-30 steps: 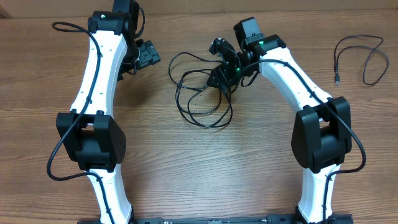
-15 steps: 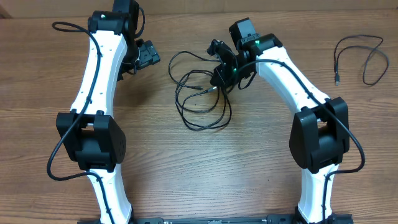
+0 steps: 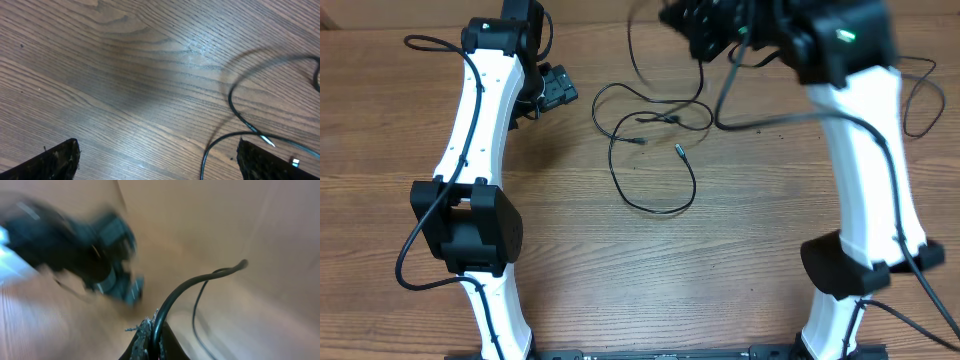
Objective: Untangle cables
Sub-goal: 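Carry the grasped cables to the right table edge and release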
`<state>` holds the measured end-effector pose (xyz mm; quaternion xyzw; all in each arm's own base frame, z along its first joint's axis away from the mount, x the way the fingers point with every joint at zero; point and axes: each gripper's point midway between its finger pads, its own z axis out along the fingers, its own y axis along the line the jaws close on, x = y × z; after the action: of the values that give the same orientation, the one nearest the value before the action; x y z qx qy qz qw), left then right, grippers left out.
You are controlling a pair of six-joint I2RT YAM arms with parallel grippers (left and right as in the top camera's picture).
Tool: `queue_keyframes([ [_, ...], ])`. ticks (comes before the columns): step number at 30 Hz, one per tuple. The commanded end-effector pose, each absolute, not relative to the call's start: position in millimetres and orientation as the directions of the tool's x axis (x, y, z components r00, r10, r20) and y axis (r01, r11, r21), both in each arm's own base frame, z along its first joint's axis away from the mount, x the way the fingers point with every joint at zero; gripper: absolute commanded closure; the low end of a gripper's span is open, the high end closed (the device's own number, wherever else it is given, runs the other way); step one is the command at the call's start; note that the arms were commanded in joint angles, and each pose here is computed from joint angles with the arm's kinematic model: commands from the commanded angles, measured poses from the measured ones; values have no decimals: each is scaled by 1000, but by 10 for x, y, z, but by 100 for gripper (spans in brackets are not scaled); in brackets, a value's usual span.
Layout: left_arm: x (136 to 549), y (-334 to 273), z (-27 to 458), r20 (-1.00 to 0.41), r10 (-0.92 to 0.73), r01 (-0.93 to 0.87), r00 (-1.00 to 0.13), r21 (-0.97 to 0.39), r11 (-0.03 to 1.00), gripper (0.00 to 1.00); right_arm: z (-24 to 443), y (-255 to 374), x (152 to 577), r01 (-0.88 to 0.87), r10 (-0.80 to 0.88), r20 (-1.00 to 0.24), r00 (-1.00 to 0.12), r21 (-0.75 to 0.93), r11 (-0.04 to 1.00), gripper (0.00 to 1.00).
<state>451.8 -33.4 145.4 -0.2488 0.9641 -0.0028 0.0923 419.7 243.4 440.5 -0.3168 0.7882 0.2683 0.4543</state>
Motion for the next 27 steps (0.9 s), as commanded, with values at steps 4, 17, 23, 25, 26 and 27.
queue_keyframes([
  [4, 4562, -301, 1516, -202, -469, -469, -860, -50, 882, 0, 5308, 2291, 3805, -747, -115, -969, -217, 89, 659, 96],
  [17, 4562, -301, 1516, -202, -469, -469, -860, -50, 882, 0, 5333, 1493, 4033, -497, -47, -961, -273, 99, 862, 96],
  [23, 4562, -301, 1516, -202, -469, -469, -860, -50, 882, 0, 4967, 605, 4188, -160, -32, -911, -410, 37, 986, 96],
  [25, 4562, -301, 1516, -202, -469, -469, -860, -50, 882, 0, 4867, 260, 4181, -38, -15, -893, -449, 2, 999, 96],
  [26, 4562, -301, 1516, -202, -469, -469, -860, -50, 882, 0, 4837, 112, 4174, 14, -7, -887, -462, -15, 1000, 96],
  [27, 4562, -301, 1516, -202, -469, -469, -860, -50, 882, 0, 4810, -30, 4158, 62, 2, -881, -473, -30, 998, 96],
])
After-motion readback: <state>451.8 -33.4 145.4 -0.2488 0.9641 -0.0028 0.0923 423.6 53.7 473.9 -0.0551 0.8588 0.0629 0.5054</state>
